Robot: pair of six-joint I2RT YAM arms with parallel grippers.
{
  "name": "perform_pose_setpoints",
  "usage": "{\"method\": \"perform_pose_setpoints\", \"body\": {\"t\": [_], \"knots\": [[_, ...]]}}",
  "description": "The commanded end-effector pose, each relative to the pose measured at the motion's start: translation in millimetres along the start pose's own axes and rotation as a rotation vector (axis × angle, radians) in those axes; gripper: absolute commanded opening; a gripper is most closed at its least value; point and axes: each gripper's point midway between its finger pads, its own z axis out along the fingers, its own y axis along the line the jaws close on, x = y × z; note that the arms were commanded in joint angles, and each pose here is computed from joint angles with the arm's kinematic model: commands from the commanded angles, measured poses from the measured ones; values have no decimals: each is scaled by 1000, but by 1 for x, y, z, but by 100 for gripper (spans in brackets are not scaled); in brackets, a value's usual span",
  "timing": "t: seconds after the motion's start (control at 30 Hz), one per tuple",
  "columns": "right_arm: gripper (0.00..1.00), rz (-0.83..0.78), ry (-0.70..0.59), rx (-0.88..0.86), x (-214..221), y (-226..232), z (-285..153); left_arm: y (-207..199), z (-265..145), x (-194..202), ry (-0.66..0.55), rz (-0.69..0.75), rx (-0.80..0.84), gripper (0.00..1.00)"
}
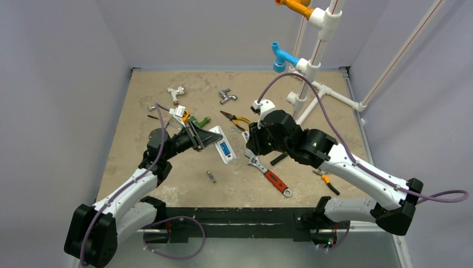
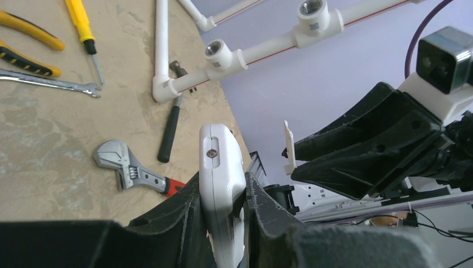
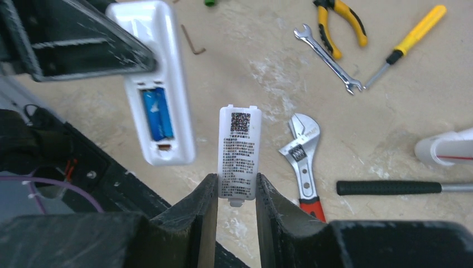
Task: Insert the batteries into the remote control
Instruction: Load the battery cover into the remote control.
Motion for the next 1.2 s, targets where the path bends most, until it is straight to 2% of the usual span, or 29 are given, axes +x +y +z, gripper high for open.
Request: {"method": "perform_pose_setpoints", "body": {"t": [0.0, 0.13, 0.4, 0.7, 1.17], "knots": [[21, -18, -3, -111, -18, 24, -16, -32, 10, -9, -73, 60, 104, 0], [21, -15, 3, -167, -21, 36, -16, -34, 18, -3, -66, 49, 114, 0], [20, -48, 97, -159, -8, 39, 2, -30, 28, -1, -40, 27, 69, 0], [21, -46, 135, -171, -5, 45, 15, -28, 32, 0, -41, 33, 37, 0], [21, -33, 135, -215, -6, 55, 20, -29, 31, 1, -37, 37, 36, 0]]}}
